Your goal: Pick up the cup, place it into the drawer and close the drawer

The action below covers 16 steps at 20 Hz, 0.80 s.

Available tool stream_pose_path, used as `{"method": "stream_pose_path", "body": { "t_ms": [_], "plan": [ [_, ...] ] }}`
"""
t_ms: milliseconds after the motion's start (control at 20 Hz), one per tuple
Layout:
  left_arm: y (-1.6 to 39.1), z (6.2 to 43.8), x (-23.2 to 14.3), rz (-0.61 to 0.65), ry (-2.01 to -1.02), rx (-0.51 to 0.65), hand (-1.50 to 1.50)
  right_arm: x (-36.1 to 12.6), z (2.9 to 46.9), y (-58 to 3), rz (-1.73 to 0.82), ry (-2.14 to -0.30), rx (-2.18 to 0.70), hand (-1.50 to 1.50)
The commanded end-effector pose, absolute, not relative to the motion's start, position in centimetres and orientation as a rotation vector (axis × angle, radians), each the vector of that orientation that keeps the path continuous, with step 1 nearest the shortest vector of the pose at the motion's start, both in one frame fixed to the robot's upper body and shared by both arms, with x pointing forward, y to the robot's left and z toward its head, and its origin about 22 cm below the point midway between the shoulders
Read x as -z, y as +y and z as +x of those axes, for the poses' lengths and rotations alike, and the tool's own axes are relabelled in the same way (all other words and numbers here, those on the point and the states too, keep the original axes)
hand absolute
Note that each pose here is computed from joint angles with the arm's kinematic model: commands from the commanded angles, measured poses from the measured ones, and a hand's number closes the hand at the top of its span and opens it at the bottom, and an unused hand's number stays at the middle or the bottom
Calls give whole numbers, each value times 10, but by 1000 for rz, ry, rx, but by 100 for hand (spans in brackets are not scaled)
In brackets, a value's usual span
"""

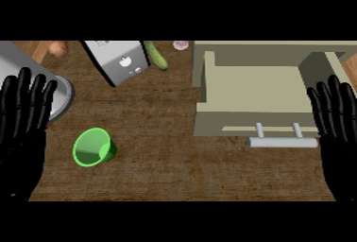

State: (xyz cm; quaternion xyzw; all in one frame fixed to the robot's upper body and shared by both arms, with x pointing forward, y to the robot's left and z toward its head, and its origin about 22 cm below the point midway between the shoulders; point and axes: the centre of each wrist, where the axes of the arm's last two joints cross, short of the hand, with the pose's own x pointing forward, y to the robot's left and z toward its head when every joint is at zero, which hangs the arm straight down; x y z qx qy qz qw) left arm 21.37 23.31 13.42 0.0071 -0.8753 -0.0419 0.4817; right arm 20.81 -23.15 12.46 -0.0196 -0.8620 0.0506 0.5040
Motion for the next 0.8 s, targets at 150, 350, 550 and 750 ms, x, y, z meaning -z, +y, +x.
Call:
{"method": "stream_pose_path", "body": {
  "t_ms": [150, 350, 550, 750],
  "plan": [
    [225, 181, -129, -41, -2079, 142, -150, -125, 217, -239, -79, -2092, -82, -150],
    [230, 179, -100, -206, -1933, -75, -150, -127, 206, -249, -101, -2020, -211, -150],
    [230, 166, -73, -209, -1898, -98, -150, -117, 211, -245, -102, -2010, -217, -150],
    [254, 178, -65, -190, -1870, -132, -150, -129, 198, -250, -85, -2035, -238, -150]
  ]
}}
